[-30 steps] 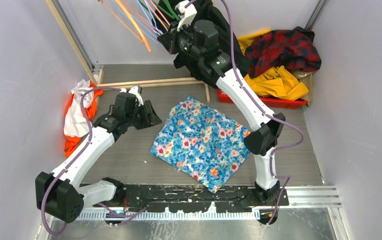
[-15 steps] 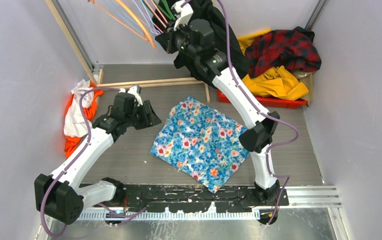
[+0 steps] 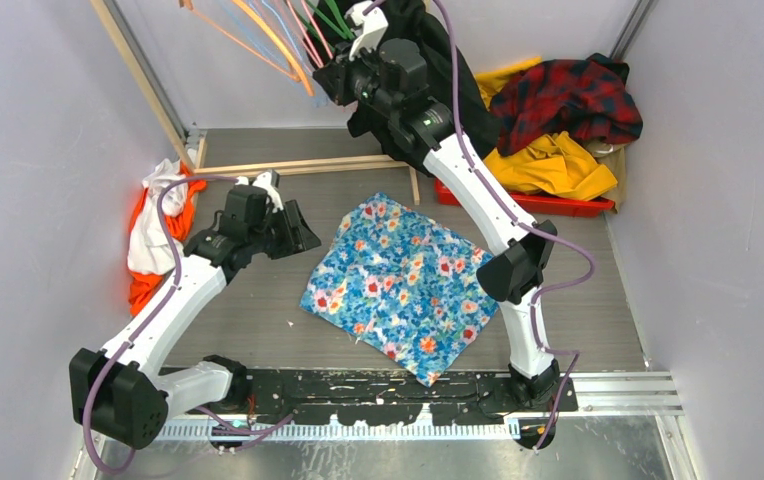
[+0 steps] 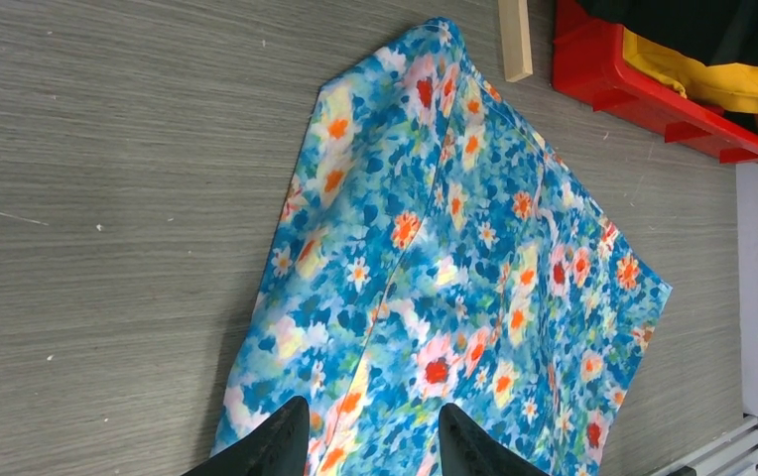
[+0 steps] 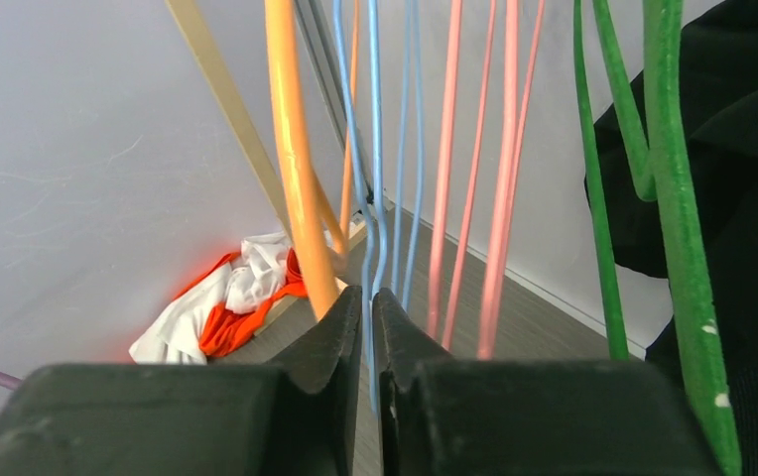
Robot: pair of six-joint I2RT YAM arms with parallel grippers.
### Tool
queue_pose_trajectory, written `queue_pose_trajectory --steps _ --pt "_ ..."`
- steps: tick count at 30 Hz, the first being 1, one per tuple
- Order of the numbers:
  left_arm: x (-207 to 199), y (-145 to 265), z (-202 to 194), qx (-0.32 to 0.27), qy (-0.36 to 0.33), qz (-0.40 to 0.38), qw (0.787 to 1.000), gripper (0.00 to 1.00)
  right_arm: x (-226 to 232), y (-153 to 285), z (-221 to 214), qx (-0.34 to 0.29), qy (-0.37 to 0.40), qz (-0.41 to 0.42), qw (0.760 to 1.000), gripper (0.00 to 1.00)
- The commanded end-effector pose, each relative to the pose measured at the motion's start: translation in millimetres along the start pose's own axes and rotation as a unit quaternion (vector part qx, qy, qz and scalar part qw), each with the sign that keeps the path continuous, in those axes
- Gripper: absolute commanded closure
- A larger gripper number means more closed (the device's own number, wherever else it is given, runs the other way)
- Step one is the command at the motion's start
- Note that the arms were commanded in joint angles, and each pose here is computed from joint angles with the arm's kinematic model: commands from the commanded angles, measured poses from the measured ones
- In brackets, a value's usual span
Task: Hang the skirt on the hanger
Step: Pick up the hanger from the clothesline.
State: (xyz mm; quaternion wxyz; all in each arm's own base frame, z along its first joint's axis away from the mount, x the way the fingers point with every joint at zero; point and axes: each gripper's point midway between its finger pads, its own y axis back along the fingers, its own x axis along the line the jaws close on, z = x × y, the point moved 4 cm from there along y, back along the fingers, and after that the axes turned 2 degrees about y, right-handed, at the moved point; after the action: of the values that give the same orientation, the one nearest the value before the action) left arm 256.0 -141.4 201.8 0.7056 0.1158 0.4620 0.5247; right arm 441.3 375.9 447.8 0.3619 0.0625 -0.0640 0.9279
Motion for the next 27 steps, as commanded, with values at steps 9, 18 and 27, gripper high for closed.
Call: queue_pose_trajectory --steps 9,18,27 --pt "-3.5 2.1 4.5 -0.01 -0.009 -0.018 1.0 0.5 -0.7 1.2 17.1 -0.031 0.004 0.011 0.999 0.78" --pt "-2.2 0.2 4.7 -0.01 -0.007 -0.018 1.0 0.5 -1.7 -4.8 12.5 -0.027 0.0 0.013 1.0 0.72" --pt "-0.6 -0.4 5.7 -0.009 -0.005 -0.017 1.0 0.5 -6.2 -11.5 3.1 -0.021 -0.002 0.007 1.0 0.7"
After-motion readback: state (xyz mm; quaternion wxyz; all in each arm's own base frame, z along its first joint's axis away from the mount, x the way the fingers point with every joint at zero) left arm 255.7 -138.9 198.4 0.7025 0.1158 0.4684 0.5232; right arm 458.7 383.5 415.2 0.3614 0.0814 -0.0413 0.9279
